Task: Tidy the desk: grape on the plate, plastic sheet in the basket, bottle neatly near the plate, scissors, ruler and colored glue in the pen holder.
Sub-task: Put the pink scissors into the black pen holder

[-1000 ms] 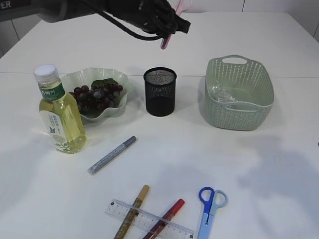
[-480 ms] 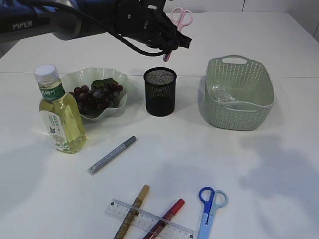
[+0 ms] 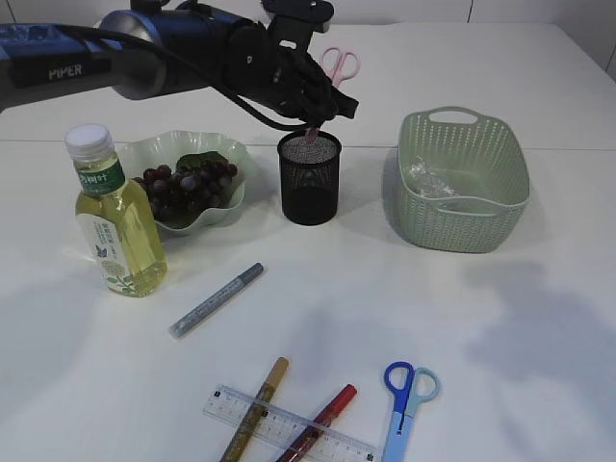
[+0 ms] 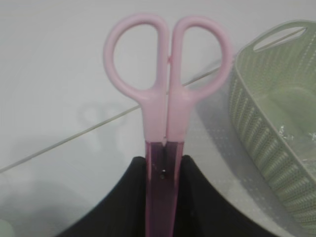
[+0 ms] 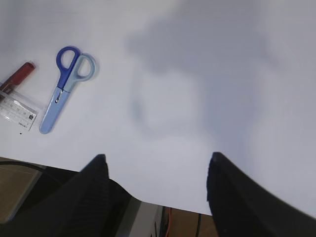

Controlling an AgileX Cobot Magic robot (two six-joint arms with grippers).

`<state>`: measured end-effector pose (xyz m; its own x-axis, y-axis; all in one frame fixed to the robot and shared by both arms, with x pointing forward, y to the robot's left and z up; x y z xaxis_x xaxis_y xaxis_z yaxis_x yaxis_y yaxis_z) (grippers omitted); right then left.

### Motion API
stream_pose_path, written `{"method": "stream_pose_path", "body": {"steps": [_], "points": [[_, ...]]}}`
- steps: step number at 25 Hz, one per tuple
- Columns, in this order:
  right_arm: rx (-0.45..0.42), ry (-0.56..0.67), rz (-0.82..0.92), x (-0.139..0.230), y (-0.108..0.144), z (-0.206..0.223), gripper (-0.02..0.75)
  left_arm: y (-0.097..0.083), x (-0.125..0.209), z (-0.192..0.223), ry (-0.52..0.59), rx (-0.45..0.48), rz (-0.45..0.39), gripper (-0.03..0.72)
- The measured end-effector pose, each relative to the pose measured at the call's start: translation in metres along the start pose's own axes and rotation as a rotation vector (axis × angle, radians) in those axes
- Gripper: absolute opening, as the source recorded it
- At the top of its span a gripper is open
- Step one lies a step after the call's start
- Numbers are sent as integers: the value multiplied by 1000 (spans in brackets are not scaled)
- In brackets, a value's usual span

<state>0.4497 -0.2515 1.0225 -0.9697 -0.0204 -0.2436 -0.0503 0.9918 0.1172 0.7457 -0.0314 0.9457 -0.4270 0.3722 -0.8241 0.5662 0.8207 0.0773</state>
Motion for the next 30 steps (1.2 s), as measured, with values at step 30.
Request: {"method": "stream_pose_path", "body": {"steps": [30], "points": [[3, 0, -1, 0, 0, 0, 490, 3, 14, 11, 30, -3, -9, 139]]}}
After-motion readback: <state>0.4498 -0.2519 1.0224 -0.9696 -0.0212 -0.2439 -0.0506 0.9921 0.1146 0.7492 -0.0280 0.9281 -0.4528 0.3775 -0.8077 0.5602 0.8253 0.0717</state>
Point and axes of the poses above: a point on each arm's last joint axis where the gripper is mounted, z pointing out along that axis toward the gripper, y along the wrist's bending axis when the last joint is at zero, x = y × z, the point moved 7 cm from there along z, pointing out along that axis toward the gripper, and after that the axes turned 5 degrees about z, right-handed, at the moved point
